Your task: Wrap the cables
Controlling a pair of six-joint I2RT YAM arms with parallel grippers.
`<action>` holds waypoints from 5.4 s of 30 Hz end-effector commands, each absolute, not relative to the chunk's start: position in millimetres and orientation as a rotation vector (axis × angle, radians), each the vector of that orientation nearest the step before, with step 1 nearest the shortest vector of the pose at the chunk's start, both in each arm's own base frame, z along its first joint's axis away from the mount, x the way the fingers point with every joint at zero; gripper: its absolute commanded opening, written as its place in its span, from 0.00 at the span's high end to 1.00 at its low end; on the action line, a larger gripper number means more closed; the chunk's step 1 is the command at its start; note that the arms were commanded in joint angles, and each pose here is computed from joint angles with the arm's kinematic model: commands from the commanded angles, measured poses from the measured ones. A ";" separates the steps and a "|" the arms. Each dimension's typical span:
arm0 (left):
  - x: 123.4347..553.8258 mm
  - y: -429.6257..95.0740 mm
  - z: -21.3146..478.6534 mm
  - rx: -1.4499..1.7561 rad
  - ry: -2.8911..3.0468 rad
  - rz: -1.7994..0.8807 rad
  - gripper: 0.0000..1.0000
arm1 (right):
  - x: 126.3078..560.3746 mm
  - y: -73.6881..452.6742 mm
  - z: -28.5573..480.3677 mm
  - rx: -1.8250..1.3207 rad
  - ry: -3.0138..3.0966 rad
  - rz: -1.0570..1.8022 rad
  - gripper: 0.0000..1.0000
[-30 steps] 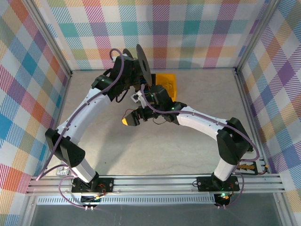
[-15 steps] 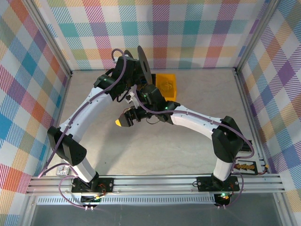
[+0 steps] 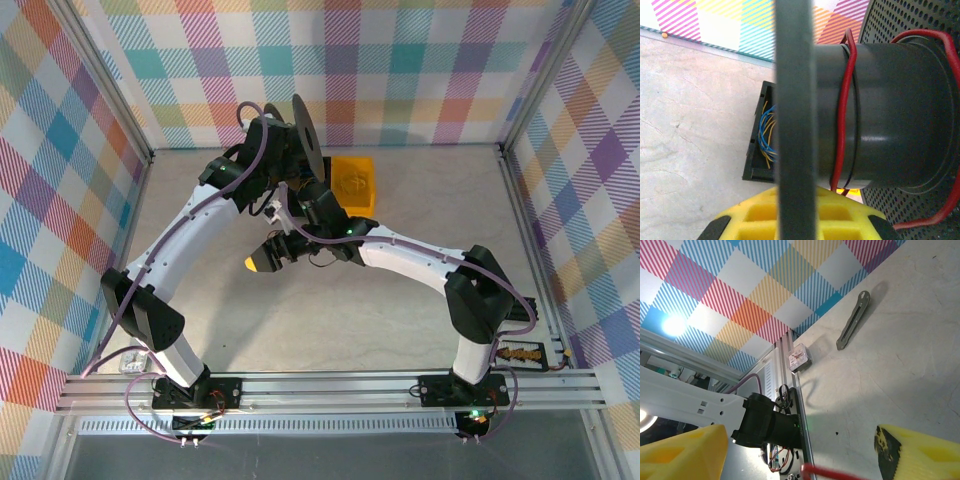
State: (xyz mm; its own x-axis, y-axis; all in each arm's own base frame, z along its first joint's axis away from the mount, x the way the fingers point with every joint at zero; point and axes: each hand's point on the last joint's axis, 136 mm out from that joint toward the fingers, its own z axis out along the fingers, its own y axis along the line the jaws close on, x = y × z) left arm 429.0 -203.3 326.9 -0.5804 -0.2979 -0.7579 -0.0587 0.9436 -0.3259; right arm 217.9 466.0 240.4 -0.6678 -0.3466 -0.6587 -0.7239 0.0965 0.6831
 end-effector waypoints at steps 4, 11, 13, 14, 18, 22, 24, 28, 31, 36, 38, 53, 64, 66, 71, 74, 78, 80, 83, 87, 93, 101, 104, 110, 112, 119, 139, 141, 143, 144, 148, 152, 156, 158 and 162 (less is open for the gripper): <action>432.3 -207.7 361.8 -0.263 2.079 -0.392 1.00 | 217.6 472.8 250.3 -1.067 2.020 1.601 0.42; 432.1 -208.1 362.8 -0.260 2.078 -0.396 1.00 | 215.0 467.5 244.9 -1.075 2.037 1.576 0.83; 431.9 -207.1 363.7 -0.260 2.076 -0.395 1.00 | 211.6 461.1 238.3 -1.072 2.058 1.559 0.97; 431.9 -205.7 364.9 -0.262 2.073 -0.393 1.00 | 209.4 457.7 235.2 -1.073 2.065 1.552 0.98; 433.8 -194.9 371.9 -0.282 2.060 -0.421 1.00 | 196.7 435.4 207.7 -1.083 2.142 1.501 0.97; 435.2 -178.4 386.5 -0.293 2.045 -0.529 1.00 | 194.6 405.3 169.4 -1.024 2.269 1.454 1.00; 432.7 -170.1 394.2 -0.278 2.049 -0.586 1.00 | 201.1 387.2 155.8 -0.966 2.313 1.435 1.00; 419.2 -151.8 408.9 -0.214 2.047 -0.652 1.00 | 225.2 347.0 142.0 -0.822 2.359 1.443 1.00; 406.4 -137.8 417.3 -0.178 2.037 -0.679 1.00 | 242.1 324.4 144.1 -0.778 2.352 1.470 1.00; 385.0 -121.6 424.8 -0.141 2.028 -0.754 1.00 | 270.9 300.2 145.2 -0.702 2.375 1.503 1.00; 377.6 -116.4 425.7 -0.133 2.023 -0.776 1.00 | 284.1 290.4 141.1 -0.651 2.390 1.515 1.00; 283.7 -110.0 363.3 0.258 2.307 -0.626 1.00 | 422.9 176.4 132.6 -0.310 2.519 1.185 1.00; 257.2 -139.7 270.6 0.638 2.641 -0.389 1.00 | 536.5 141.9 204.6 -0.192 2.431 0.942 1.00; 260.4 -144.9 264.8 0.658 2.652 -0.378 1.00 | 549.2 146.7 234.4 -0.190 2.364 0.975 1.00; 264.0 -157.2 243.4 0.758 2.715 -0.273 1.00 | 559.7 159.0 308.6 -0.207 2.203 1.038 1.00; 265.7 -165.6 228.7 0.833 2.759 -0.174 1.00 | 554.5 171.7 344.9 -0.242 2.122 1.063 1.00; 273.1 -173.6 209.6 0.918 2.809 0.015 1.00 | 534.1 198.6 383.6 -0.328 2.039 1.092 1.00; 276.3 -177.4 201.2 0.959 2.834 0.087 1.00 | 521.4 214.2 398.2 -0.377 2.008 1.094 1.00; 285.1 -181.2 199.6 0.975 2.835 0.173 1.00 | 499.7 237.3 418.4 -0.454 1.964 1.113 1.00; 302.2 -185.0 207.4 0.896 2.819 0.220 1.00 | 463.7 267.6 440.3 -0.571 1.914 1.132 1.00; 329.8 -177.9 212.2 0.661 2.847 0.219 1.00 | 412.9 289.7 451.5 -0.669 1.883 1.134 1.00; 373.8 -154.7 213.5 0.339 2.852 0.168 1.00 | 360.4 302.0 445.2 -0.717 1.870 1.169 1.00; 392.9 -148.2 216.8 0.241 2.832 0.171 1.00 | 338.9 317.0 437.2 -0.756 1.868 1.216 1.00; 435.2 -138.0 237.0 0.069 2.687 0.240 1.00 | 284.5 362.5 409.4 -0.881 1.877 1.344 1.00; 446.2 -133.7 249.4 -0.007 2.623 0.204 1.00 | 266.0 372.5 390.7 -0.904 1.904 1.380 1.00; 464.9 -109.9 308.8 -0.217 2.389 0.058 1.00 | 217.3 379.1 325.4 -0.871 1.997 1.484 1.00; 425.4 -147.5 430.6 -0.249 1.969 -0.945 1.00 | 251.7 378.0 170.3 -0.674 2.198 1.545 1.00; 412.6 -148.6 437.2 -0.204 1.944 -1.061 1.00 | 266.1 361.4 164.1 -0.628 2.203 1.537 1.00; 395.9 -150.3 441.0 -0.143 1.929 -1.154 1.00 | 280.4 343.2 162.9 -0.586 2.200 1.532 1.00; 387.2 -150.1 442.5 -0.112 1.919 -1.190 1.00 | 288.0 333.5 163.2 -0.563 2.195 1.533 1.00; 358.8 -147.6 440.4 0.012 1.889 -1.250 1.00 | 313.3 299.8 168.5 -0.507 2.180 1.526 1.00; 333.4 -151.2 424.3 0.146 1.923 -1.256 1.00 | 335.2 268.4 177.0 -0.470 2.161 1.461 1.00; 299.7 -165.7 416.8 0.372 1.928 -1.332 1.00 | 355.4 239.7 191.2 -0.439 2.143 1.410 1.00; 284.4 -167.2 407.9 0.456 1.962 -1.304 1.00 | 366.0 227.7 198.6 -0.420 2.125 1.398 1.00; 252.3 -170.6 393.0 0.640 2.012 -1.230 1.00 | 383.2 212.7 210.7 -0.410 2.087 1.427 1.00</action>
State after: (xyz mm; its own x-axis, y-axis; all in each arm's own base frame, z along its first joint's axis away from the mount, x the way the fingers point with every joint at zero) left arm 309.7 -167.6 338.9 -0.8159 -0.0841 -0.5721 0.4439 0.5428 -0.7129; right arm 350.2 255.9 248.0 -0.6891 -0.0057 -0.7246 -0.7042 0.2415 0.6677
